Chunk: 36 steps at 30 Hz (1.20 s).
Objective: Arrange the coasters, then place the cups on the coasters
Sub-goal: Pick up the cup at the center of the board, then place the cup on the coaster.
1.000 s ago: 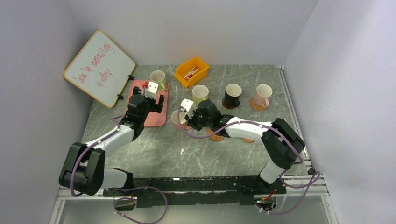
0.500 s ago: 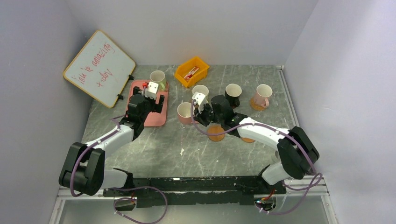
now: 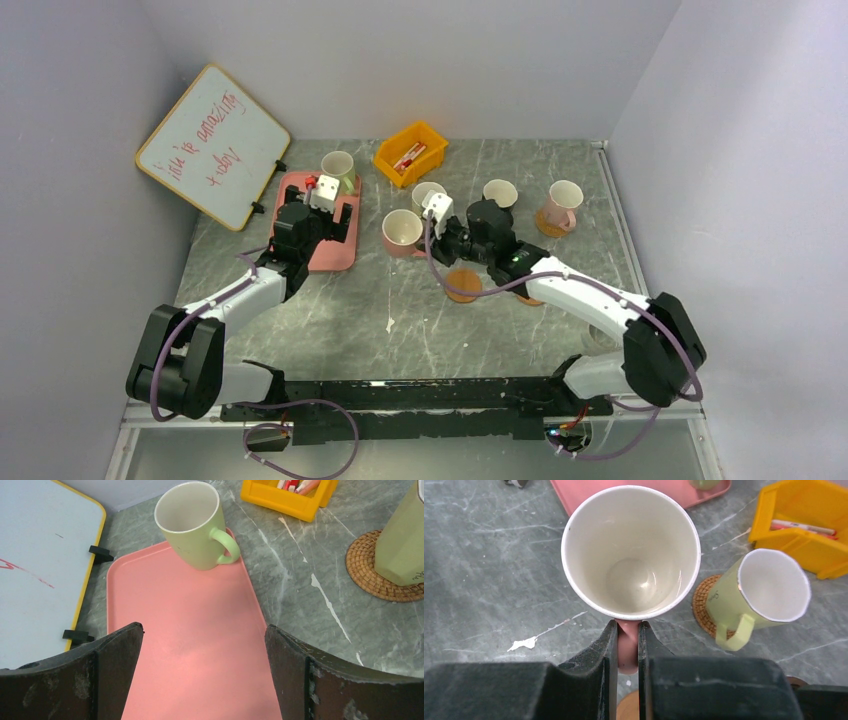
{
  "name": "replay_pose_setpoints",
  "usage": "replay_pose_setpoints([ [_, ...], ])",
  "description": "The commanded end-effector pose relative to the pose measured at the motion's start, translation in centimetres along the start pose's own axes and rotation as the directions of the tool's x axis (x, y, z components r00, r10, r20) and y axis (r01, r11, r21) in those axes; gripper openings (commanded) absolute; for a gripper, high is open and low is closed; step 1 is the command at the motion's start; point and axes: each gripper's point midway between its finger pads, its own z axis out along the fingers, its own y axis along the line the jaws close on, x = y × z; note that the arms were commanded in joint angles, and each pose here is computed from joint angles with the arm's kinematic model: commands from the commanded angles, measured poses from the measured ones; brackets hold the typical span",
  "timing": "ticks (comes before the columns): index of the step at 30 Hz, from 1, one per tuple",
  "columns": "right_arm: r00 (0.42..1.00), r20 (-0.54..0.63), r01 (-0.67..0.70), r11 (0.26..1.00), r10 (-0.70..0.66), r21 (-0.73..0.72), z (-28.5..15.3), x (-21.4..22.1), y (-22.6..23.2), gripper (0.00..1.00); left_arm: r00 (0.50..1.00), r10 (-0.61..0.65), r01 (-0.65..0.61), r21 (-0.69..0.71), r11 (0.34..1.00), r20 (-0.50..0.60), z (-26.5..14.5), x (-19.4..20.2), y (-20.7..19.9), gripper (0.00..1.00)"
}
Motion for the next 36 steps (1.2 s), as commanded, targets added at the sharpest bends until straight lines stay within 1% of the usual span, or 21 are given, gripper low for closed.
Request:
replay_pose_setpoints([
  [1, 0.973, 0.209, 0.083, 0.992, -0.101, 0.092, -3.1, -7.9, -2.1, 0.0, 0.998, -0.02, 0.019, 0.007, 1.0, 0.059, 0.3, -1.9, 0.0, 0.96],
  [6, 0.965, 0.238, 0.069, 0.984, -0.108, 0.166, -5.9, -9.8, -4.3, 0.0, 0.999, -0.018, 0.017, 0.014, 1.0, 0.05, 0.4, -1.6, -0.1, 0.96],
  [13, 0.957, 0.27, 0.046, 0.972, -0.109, 0.231, -9.4, -12.3, -6.4, 0.0, 0.999, -0.015, 0.014, 0.018, 1.0, 0.047, 0.5, -1.5, -0.2, 0.96],
  [16, 0.959, 0.263, 0.035, 0.963, -0.108, 0.267, -10.5, -13.0, -7.9, 0.0, 0.999, -0.014, 0.013, 0.02, 1.0, 0.044, 0.6, -1.3, -0.3, 0.96],
  [19, 0.977, 0.192, 0.027, 0.948, -0.092, 0.316, -10.9, -11.7, -9.4, 0.0, 0.999, -0.012, 0.011, 0.023, 1.0, 0.042, 0.6, -1.2, -0.3, 0.96],
  [25, 0.992, 0.111, 0.018, 0.931, -0.062, 0.364, -12.5, -8.8, -11.3, 0.0, 0.999, -0.011, 0.01, 0.026, 1.0, 0.038, 0.7, -1.1, -0.4, 0.96],
  [29, 0.996, 0.082, 0.007, 0.926, -0.041, 0.378, -14.1, -7.8, -12.3, 0.0, 0.999, -0.011, 0.01, 0.025, 1.0, 0.035, 0.8, -1.0, -0.4, 0.96],
  [36, 0.997, 0.051, 0.027, 0.925, -0.05, 0.38, -16.7, -6.2, -12.2, 0.0, 0.999, -0.011, 0.01, 0.026, 1.0, 0.036, 0.8, -1.0, -0.4, 0.96],
])
